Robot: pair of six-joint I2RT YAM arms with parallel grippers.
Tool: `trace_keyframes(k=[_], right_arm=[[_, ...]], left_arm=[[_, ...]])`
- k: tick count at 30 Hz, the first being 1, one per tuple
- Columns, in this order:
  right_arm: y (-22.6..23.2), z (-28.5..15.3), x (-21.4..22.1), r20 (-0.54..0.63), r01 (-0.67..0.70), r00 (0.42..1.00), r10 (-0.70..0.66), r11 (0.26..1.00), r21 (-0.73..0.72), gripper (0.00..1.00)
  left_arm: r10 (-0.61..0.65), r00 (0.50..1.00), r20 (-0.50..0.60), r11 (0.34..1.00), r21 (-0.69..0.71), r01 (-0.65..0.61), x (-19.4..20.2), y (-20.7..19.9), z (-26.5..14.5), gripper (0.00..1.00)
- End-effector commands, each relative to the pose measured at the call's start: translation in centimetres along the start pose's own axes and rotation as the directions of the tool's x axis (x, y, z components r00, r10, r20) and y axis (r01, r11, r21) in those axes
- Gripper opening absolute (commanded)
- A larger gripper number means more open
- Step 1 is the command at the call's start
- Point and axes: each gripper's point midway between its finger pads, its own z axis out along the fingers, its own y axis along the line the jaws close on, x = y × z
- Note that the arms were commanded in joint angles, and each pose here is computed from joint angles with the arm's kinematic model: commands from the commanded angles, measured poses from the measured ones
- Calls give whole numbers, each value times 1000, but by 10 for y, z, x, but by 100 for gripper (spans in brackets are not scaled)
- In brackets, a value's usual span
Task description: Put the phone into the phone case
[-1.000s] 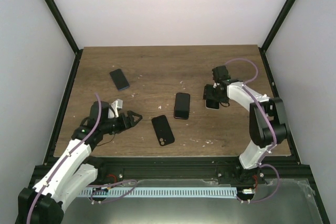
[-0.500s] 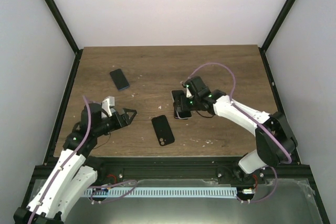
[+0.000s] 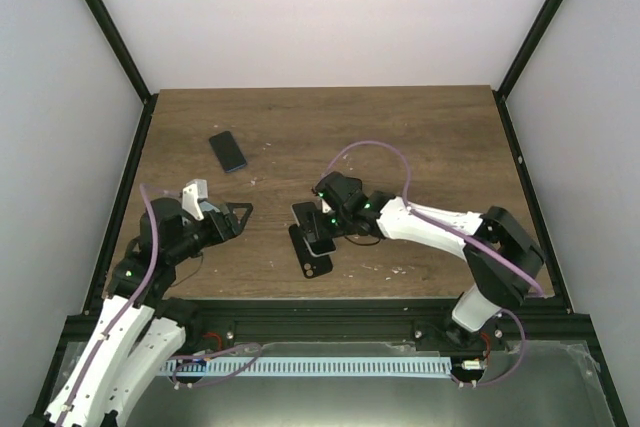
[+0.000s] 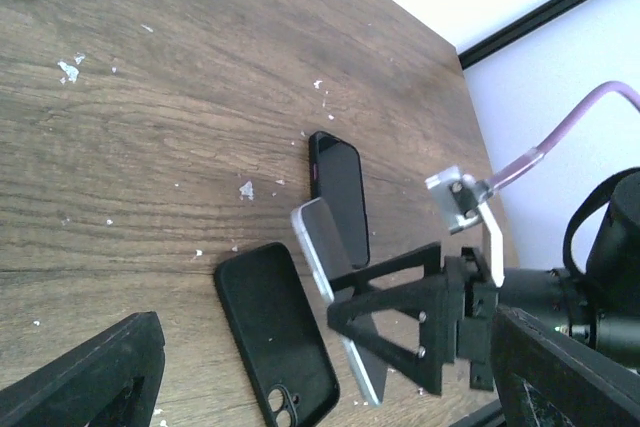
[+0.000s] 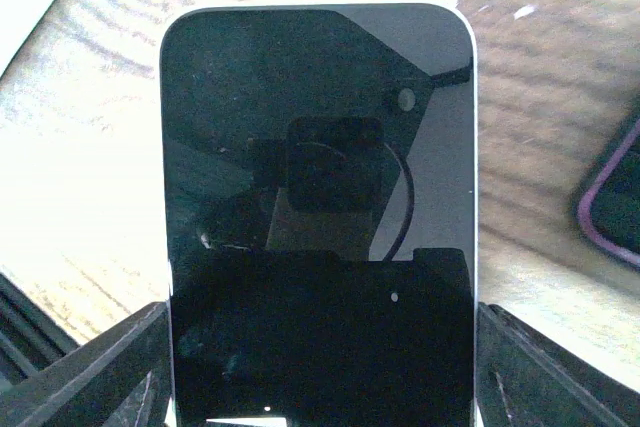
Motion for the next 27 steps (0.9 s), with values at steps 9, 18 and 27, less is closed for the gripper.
trace_keyframes(k=[9,18,27], right_arm=[[37,24,21,-15,-33,999,31,996,-83,66],[26,40,30,-36,-66,997,64,997,-43,66],[16,49,40,-60,-81,995,81,997,-5,66]], left_arm=[[-3,1000,-13,1000,-3,3,7,3,-2,88],[-11,1000,-12,1000,-7,11,8,5,-3,88],[-16,1000,-20,1000,-9,16,11,8,-1,87]])
